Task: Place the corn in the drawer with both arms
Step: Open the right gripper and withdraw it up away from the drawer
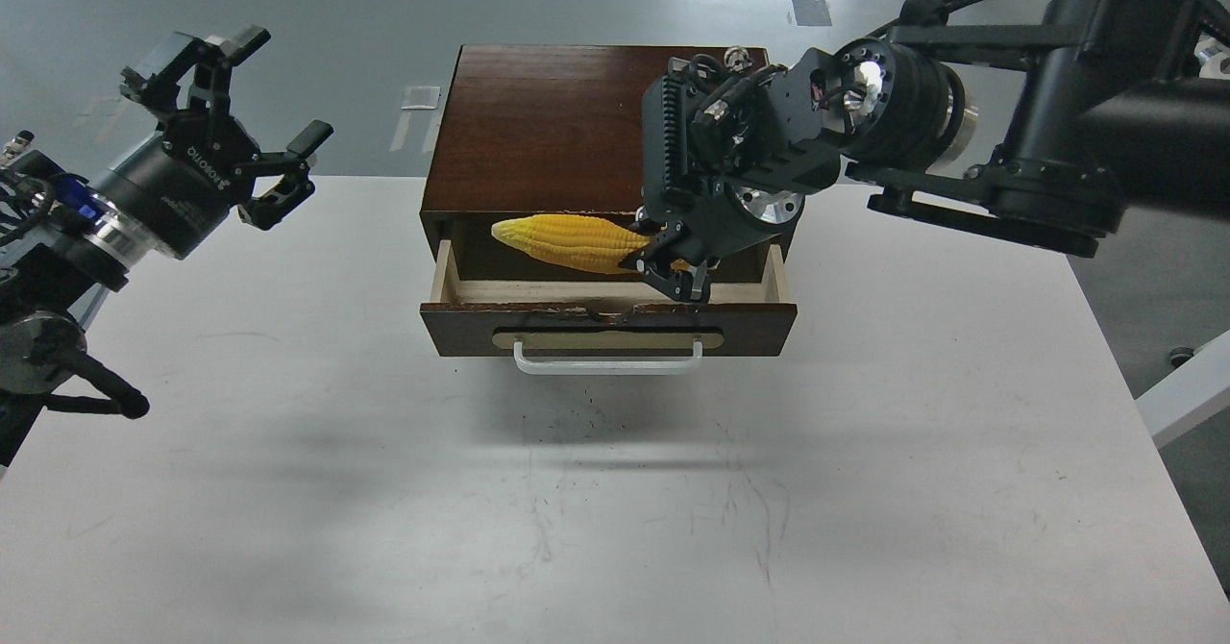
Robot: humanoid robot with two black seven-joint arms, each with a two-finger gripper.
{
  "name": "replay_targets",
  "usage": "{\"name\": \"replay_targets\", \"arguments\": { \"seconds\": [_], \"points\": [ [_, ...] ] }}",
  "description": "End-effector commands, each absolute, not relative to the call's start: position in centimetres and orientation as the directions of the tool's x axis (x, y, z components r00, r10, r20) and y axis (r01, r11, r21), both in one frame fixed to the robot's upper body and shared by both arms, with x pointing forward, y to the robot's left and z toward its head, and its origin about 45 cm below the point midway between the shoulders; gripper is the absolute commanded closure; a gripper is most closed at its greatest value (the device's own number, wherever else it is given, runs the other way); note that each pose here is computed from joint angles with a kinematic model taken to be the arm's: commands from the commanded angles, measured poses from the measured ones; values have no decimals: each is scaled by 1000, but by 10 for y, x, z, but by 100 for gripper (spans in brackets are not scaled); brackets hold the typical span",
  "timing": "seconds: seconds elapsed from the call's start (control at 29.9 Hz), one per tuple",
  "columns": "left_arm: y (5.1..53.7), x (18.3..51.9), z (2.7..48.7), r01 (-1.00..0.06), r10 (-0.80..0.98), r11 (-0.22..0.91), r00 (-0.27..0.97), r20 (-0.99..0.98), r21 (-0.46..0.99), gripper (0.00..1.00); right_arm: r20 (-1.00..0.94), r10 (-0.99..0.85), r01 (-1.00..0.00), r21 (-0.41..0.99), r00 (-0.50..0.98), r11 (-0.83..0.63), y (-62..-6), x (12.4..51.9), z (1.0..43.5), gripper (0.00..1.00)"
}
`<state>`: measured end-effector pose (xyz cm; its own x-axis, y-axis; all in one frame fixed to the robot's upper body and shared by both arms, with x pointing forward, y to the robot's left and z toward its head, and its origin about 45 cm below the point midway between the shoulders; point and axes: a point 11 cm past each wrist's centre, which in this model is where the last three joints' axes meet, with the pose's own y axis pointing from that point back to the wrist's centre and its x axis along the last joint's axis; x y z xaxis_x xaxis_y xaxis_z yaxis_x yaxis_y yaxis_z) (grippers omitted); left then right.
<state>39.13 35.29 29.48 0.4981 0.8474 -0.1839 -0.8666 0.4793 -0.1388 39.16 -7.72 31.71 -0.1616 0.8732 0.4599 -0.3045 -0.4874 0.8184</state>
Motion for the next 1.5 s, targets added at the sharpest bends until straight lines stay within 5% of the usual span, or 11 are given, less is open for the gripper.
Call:
{"name": "replay_targets", "arguments": {
  "seconds": [0.0,0.47,0.84,1.0,1.14,1.3,1.47],
  "points": [
    [352,391,295,-866,846,481,500,-185,-139,1,461,873,-302,819,-158,-488,-78,391,316,66],
    [352,390,295,-861,841,488,508,-189,-141,1,479,863,-302,808,-159,-505,-74,391,324,26],
    [353,390,299,-856,836,494,515,-189,-150,1,617,784,-346,722,-73,-600,-82,399,390,11],
    [352,390,298,-856,835,495,516,-190,-150,1,809,573,-366,576,131,-731,-109,407,438,5],
    [349,390,297,-854,832,497,519,-197,-151,1,891,228,-438,399,392,-806,-174,416,460,4],
    [348,391,296,-852,829,500,522,-201,-152,1,765,-240,-548,171,598,-819,-236,424,447,2],
    [342,390,294,-845,818,512,535,-212,-156,1,558,-592,-717,6,581,-698,-280,435,406,1]
  ]
}}
